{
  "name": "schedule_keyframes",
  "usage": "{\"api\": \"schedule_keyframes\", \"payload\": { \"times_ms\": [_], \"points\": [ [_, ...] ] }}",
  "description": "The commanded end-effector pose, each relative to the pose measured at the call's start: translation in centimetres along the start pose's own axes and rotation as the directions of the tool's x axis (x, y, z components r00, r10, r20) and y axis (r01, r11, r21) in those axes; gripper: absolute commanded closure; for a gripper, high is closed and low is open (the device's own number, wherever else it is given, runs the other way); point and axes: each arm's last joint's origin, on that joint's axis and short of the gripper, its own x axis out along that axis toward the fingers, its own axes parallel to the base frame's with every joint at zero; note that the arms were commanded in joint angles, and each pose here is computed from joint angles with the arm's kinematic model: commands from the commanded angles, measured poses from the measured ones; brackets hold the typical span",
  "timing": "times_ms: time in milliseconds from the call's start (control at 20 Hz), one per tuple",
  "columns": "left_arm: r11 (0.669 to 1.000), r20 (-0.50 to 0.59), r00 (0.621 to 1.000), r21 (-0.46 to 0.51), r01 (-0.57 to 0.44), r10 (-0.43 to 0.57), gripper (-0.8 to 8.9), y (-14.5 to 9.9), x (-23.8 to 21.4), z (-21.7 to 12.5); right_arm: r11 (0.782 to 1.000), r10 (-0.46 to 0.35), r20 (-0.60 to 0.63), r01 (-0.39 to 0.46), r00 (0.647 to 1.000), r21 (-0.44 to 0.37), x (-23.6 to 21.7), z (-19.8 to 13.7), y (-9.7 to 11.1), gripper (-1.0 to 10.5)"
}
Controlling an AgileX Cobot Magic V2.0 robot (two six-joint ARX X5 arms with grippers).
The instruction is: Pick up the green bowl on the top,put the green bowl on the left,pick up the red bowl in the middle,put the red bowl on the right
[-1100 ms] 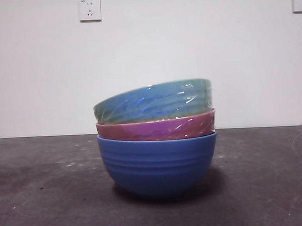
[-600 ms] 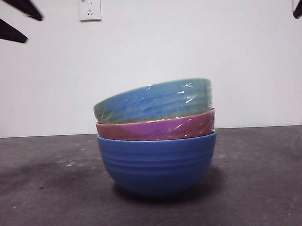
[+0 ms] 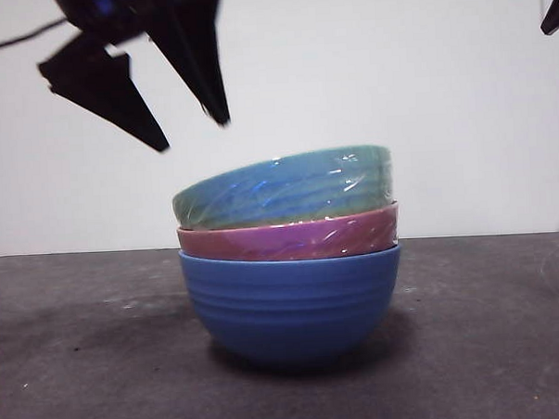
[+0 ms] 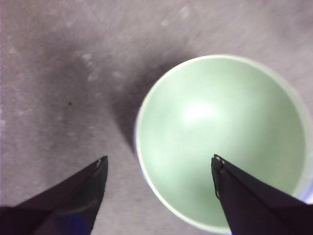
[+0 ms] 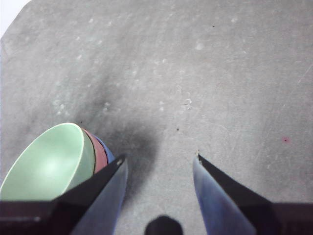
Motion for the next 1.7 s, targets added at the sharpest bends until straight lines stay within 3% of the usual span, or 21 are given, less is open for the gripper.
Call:
{"api": "schedule_keyframes", "payload": {
  "times_ms": [50,500,550,750,1300,1700],
  "points": [
    [0.999,-0.067,0.997,0.033,-0.025,0.028,4.63,-0.3,2.0,0.1,1.0,0.006,0.003,-0.006,1.0,0.007,-0.1,0.1,0.1,7.2],
    [0.998,-0.174,0.984,0.055,-0.024,0.033,4.74,-0.5,5.6,-0.2,1.0,0.005,0.003,-0.005,1.0,0.007,-0.1,0.1,0.1,7.2],
    [0.998,-0.177,0.984,0.057,-0.023,0.033,5.03,-0.5,5.6,-0.3,1.0,0.005,0.003,-0.005,1.0,0.006,-0.1,0.1,0.1,7.2],
    [0.997,-0.175,0.984,0.07,-0.018,0.03,8.2,-0.8,5.7,-0.3,1.0,0.005,0.003,-0.005,1.0,0.006,-0.1,0.1,0.1,7.2],
    [0.995,-0.133,0.988,0.082,-0.064,0.075,8.22,-0.7,5.5,0.2,1.0,0.005,0.003,-0.005,1.0,0.006,-0.1,0.1,0.1,7.3],
    [0.99,-0.085,0.994,0.132,-0.057,0.069,8.22,-1.1,2.1,3.0,1.0,0.005,0.003,-0.005,1.0,0.006,-0.1,0.1,0.1,7.3]
  ]
}}
